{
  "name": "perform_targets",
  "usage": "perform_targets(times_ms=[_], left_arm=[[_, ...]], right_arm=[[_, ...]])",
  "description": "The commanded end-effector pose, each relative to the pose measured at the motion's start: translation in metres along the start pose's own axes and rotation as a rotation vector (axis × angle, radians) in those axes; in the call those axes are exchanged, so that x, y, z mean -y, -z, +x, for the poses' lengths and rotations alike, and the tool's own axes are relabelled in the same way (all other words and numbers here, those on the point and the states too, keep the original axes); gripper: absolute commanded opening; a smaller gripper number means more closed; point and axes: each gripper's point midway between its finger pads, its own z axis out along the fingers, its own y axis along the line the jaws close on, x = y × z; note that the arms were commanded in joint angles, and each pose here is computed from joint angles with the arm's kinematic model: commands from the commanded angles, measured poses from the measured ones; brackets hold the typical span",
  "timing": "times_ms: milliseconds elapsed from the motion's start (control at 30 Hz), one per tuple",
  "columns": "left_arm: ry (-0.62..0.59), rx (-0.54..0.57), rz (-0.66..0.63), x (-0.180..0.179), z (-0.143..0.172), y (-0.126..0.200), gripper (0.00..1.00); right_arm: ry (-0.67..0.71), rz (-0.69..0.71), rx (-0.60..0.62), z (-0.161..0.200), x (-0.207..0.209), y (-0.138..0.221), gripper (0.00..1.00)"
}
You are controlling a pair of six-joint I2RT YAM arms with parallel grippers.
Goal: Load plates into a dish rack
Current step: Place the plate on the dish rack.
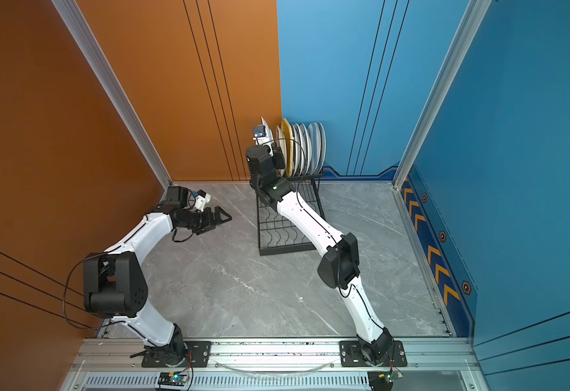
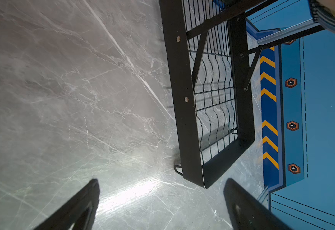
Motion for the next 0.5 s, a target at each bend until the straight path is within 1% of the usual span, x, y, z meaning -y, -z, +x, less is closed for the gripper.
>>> perform_targets(times_ms=[0,367,400,467], left_arm=[[-0.003,-0.007,0.016,-0.003,0.004,-0.001,0.98],[0.009,-0.004,0.013,-0.007,0.005,-0.002,0.98],[0.01,-0.003,0.013,-0.008,0.005,-0.002,0.98],[0.014,-0.003,0.011,-0.009,0.006,-0.003,0.98]], right_arm=[[-0.085,0.047,0.085,-0.035,0.02,0.001,0.0],[-0.044,0.031,0.047,-0.011,0.008,-0.01,0.0],[-0.04,0.059,0.039,-0.007,0.021,-0.021,0.0],[-0.034,0.062,0.03,-0.003,0.023,-0.024,0.0]])
